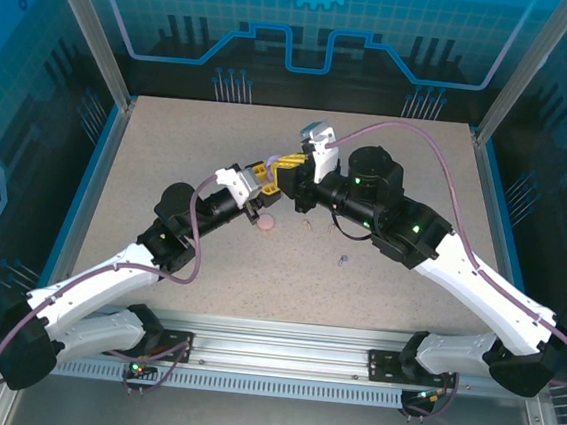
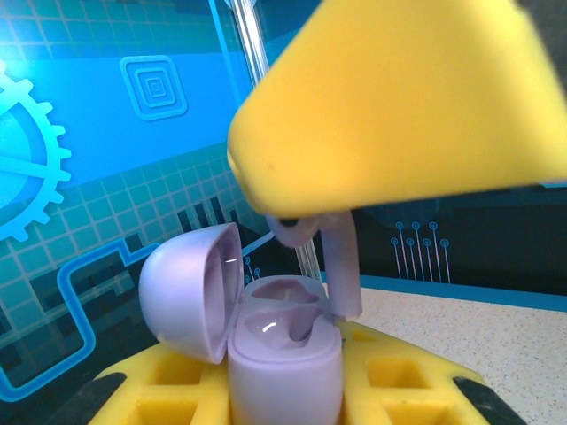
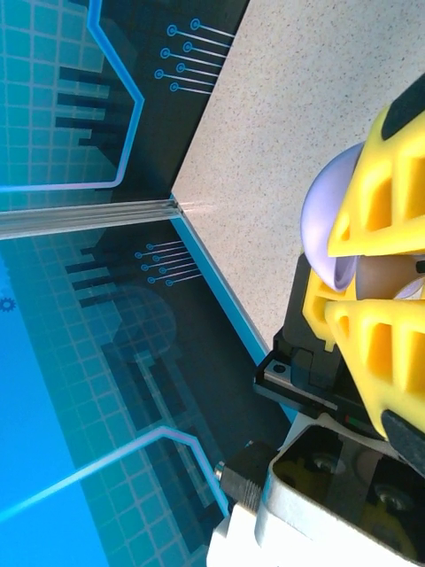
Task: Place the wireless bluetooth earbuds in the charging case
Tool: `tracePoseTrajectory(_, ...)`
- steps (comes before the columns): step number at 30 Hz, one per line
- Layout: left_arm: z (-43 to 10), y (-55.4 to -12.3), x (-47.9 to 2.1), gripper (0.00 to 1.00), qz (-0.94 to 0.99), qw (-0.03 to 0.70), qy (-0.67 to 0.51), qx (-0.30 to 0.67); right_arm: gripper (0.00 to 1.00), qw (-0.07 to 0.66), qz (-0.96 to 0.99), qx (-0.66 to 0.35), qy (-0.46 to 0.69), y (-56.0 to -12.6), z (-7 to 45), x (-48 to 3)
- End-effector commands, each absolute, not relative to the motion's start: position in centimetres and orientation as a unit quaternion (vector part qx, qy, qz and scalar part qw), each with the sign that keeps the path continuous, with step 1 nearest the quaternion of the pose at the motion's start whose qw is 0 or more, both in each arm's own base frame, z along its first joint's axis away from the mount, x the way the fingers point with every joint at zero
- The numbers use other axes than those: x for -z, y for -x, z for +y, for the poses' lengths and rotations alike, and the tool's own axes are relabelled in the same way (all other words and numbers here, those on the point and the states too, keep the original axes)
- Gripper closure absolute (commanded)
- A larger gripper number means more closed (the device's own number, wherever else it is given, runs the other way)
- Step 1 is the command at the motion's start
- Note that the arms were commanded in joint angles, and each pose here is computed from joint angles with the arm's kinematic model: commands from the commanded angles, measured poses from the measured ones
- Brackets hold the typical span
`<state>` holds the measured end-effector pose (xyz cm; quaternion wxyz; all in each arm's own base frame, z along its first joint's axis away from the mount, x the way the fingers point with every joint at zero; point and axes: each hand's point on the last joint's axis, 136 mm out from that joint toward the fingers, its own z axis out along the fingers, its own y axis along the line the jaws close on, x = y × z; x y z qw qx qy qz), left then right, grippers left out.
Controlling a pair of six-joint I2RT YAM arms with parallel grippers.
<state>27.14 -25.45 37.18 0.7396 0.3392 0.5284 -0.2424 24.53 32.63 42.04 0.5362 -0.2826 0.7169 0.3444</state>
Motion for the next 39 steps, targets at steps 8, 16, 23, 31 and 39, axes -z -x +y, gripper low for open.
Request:
tracePoseTrajectory(8,-25.3,-26.1,-39.9,1.0,0.497,0.759,-0.342,0.244,0.87,0.54,0.723,-0.334,0.271,-25.4,32.6,-41.2)
tracePoseTrajectory(16,-25.5,-26.2,-39.4,1.0,0.502,0.755,-0.345,0.244,0.87,0.55,0.703,-0.363,0.266,-24.2,32.0,-43.6)
tracePoseTrajectory(23,-25.5,-26.2,-39.5,1.0,0.501,0.755,-0.346,0.244,0.87,0.563,0.693,-0.369,0.258,-23.9,31.1,-44.9)
tracePoseTrajectory(31,-25.6,-26.0,-39.6,1.0,0.5,0.754,-0.346,0.247,0.87,0.557,0.701,-0.366,0.254,-25.0,31.9,-43.9)
tracePoseTrajectory(39,-25.7,-25.8,-39.7,1.0,0.498,0.754,-0.349,0.248,0.87,0.553,0.707,-0.363,0.25,-25.8,32.2,-43.3)
